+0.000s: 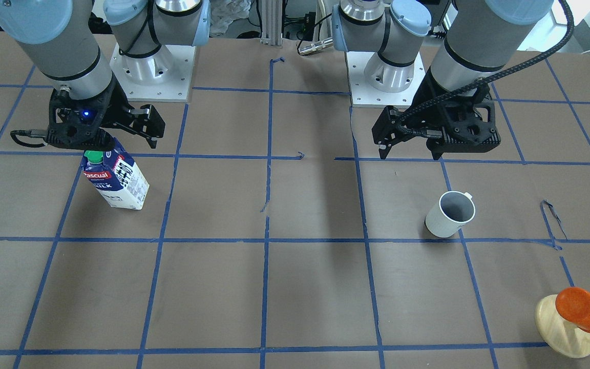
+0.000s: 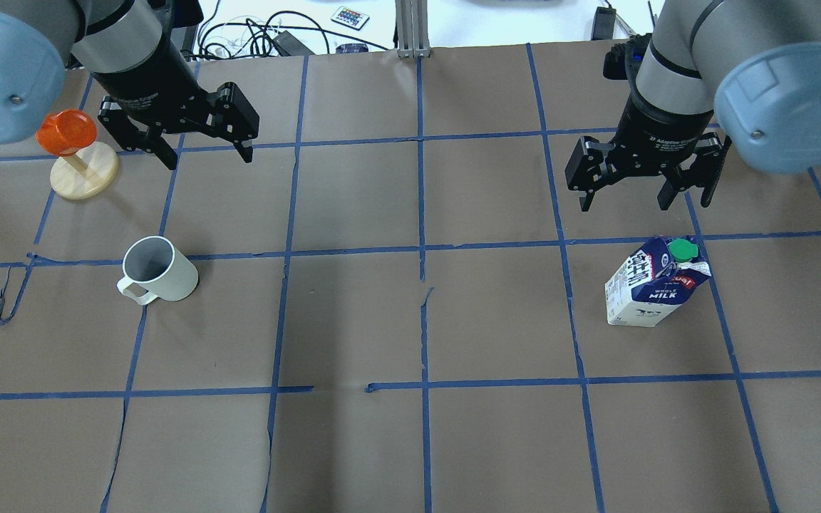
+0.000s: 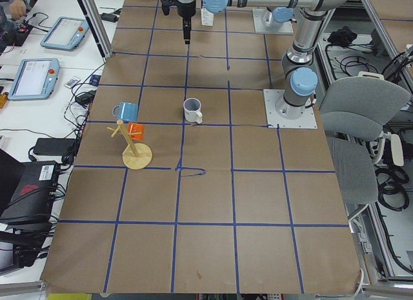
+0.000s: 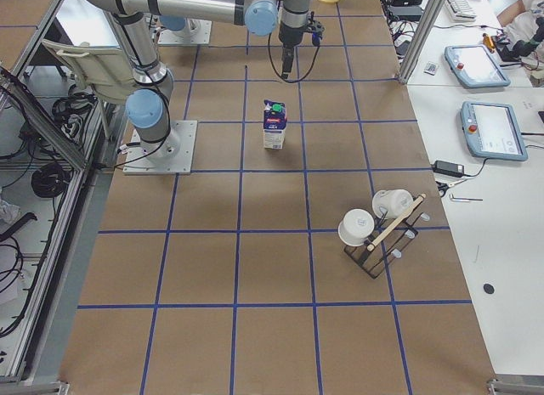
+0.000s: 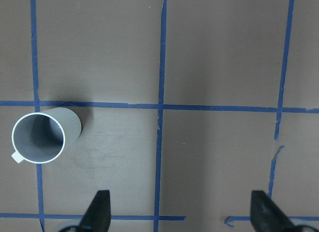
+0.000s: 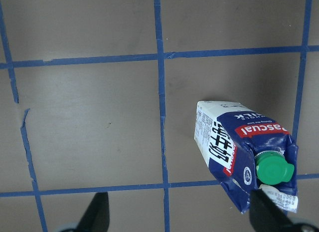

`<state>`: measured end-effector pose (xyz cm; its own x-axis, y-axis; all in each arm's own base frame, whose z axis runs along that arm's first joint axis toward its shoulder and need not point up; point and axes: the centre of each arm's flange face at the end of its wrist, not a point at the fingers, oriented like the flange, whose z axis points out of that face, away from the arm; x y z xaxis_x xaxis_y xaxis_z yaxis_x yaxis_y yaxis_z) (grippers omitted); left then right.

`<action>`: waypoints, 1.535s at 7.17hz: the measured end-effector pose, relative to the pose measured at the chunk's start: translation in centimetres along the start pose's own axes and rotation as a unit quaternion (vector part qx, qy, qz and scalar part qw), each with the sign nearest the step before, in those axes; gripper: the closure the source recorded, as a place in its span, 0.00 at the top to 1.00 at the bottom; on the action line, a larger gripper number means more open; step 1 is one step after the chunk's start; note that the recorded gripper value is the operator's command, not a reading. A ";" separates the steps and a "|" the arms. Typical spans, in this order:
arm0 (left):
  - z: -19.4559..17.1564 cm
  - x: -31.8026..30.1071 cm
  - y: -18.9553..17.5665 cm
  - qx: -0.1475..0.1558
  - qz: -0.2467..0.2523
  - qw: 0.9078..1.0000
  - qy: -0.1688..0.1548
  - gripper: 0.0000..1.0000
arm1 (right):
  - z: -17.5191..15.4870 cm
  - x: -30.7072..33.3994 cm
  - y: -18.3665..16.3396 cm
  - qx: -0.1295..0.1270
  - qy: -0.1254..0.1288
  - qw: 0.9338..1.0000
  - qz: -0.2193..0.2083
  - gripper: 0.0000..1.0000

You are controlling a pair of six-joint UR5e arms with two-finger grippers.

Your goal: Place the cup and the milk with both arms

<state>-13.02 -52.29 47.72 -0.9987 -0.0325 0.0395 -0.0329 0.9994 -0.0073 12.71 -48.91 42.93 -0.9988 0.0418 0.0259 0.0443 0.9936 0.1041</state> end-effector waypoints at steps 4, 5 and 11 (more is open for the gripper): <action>1.8 -3.8 -1.6 -0.014 0.023 1.000 0.001 1.00 | 0.3 0.4 -0.1 -0.007 -0.002 1.000 0.001 1.00; 3.9 -5.7 -2.6 -0.031 0.051 0.998 0.004 1.00 | 0.3 0.9 -0.2 -0.007 0.000 1.000 0.001 1.00; 22.5 -15.5 0.9 -0.075 0.085 0.993 -0.026 0.12 | -0.8 5.6 -0.8 0.005 0.021 0.999 0.038 1.00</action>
<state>1.58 -51.11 24.65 -0.9901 0.1405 -0.0014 0.1389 0.9803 0.1401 7.12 -49.60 43.74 -0.9907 0.1137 0.0748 0.1203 0.9887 0.0899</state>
